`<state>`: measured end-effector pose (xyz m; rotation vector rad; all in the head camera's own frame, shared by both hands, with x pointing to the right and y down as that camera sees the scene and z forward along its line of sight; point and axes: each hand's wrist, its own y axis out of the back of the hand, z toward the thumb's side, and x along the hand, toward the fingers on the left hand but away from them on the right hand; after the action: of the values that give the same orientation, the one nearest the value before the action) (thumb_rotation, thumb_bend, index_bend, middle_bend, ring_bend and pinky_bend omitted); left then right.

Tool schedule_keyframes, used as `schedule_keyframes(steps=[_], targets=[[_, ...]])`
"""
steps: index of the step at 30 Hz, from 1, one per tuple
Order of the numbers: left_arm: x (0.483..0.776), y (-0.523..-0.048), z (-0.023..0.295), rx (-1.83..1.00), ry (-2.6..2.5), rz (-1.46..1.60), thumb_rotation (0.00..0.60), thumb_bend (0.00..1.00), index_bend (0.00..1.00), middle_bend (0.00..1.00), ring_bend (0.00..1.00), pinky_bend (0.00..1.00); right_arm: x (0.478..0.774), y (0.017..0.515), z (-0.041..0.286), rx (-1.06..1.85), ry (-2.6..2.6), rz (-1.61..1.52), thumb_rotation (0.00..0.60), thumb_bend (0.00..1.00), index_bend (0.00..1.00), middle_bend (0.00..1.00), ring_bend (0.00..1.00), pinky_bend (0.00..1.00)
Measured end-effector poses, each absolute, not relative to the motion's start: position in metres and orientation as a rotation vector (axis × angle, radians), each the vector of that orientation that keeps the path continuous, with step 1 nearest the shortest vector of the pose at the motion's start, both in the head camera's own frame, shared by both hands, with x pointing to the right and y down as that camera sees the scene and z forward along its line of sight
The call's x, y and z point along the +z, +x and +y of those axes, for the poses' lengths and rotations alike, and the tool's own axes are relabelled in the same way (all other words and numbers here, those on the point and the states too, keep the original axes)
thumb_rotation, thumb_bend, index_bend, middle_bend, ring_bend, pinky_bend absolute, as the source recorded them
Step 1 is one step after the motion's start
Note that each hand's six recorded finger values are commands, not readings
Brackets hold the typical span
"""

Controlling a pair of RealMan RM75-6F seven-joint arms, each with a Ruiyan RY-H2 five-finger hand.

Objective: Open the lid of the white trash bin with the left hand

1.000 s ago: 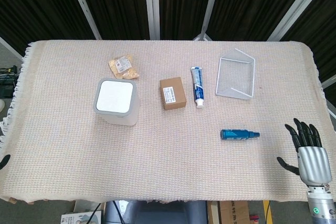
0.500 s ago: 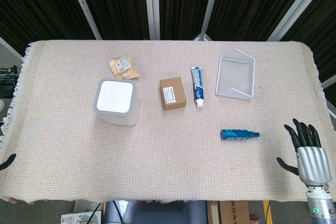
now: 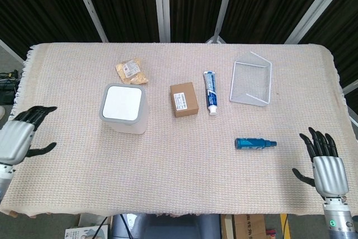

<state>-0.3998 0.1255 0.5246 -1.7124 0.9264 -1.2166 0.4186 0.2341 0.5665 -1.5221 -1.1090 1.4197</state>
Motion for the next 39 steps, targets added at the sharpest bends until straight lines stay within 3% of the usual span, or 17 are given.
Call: schedule_keyframes(steps=[3, 9, 18, 39], targets=[[0.52, -0.37, 0.108, -1.15, -1.705, 0.866, 0.6, 0.38, 0.2, 0.67, 0.6, 0.63, 0.568, 0.418, 0.234, 1.424, -1.525, -1.111, 0.6, 0.14, 0.15, 0.0, 0.06, 0.04], [0.526, -0.319, 0.094, -1.075, -1.705, 0.762, 0.6, 0.53, 0.22, 0.83, 0.71, 0.66, 0.57, 0.421, 0.234, 1.436, -1.528, -1.116, 0.6, 0.14, 0.15, 0.0, 0.06, 0.04], [0.547, -0.278, 0.093, -1.107, -1.711, 0.631, 0.6, 0.61, 0.22, 0.88, 0.75, 0.67, 0.567, 0.423, 0.232, 1.437, -1.517, -1.139, 0.6, 0.14, 0.15, 0.0, 0.08, 0.04], [0.585, -0.252, 0.104, -1.225, -1.65, 0.505, 0.6, 0.61, 0.23, 0.9, 0.77, 0.67, 0.569, 0.427, 0.229, 1.435, -1.511, -1.153, 0.6, 0.14, 0.15, 0.0, 0.08, 0.04]])
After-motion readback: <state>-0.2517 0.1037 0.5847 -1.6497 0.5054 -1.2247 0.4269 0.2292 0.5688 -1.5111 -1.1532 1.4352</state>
